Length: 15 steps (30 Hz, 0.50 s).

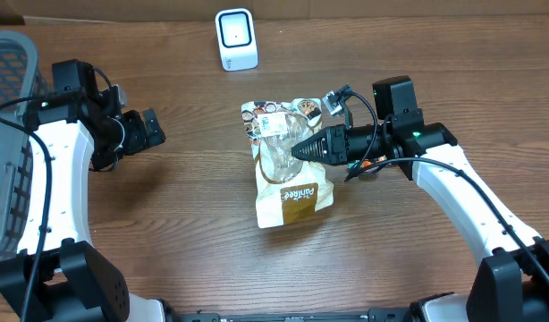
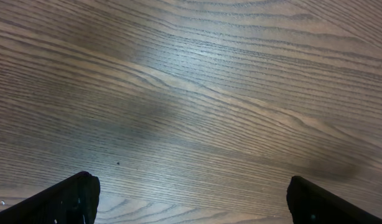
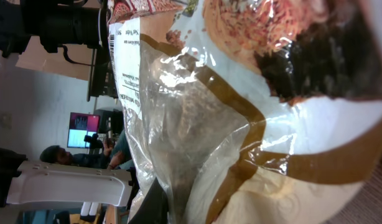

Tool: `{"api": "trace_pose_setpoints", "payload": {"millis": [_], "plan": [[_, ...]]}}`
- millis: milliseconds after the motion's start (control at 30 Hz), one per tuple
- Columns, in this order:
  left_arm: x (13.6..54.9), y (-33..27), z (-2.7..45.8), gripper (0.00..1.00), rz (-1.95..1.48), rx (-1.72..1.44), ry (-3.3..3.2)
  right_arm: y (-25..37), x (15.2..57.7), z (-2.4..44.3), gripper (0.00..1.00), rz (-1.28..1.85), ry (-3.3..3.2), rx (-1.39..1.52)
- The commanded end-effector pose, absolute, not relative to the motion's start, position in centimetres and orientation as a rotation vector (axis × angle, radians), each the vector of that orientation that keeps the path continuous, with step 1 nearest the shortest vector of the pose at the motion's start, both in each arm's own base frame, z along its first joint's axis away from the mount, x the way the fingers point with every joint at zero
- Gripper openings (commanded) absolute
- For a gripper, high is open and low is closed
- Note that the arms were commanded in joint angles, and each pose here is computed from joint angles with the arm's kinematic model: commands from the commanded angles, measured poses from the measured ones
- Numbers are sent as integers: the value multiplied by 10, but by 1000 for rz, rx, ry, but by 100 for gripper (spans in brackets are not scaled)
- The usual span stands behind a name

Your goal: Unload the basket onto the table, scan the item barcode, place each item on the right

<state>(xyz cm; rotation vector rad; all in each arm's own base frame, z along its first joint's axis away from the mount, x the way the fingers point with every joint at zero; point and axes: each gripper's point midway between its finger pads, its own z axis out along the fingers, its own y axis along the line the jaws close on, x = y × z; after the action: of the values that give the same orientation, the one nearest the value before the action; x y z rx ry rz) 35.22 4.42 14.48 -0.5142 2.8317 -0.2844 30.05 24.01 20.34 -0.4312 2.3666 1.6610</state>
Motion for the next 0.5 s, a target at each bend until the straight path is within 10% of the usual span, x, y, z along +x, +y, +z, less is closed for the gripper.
{"api": "trace_pose_setpoints", "payload": {"millis": [0, 467], "plan": [[352, 44, 140, 99, -279, -520, 2844, 238, 298, 212, 4, 1659, 2344, -444], [352, 44, 140, 100, -279, -519, 2844, 241, 293, 221, 4, 1739, 2345, -416]]}}
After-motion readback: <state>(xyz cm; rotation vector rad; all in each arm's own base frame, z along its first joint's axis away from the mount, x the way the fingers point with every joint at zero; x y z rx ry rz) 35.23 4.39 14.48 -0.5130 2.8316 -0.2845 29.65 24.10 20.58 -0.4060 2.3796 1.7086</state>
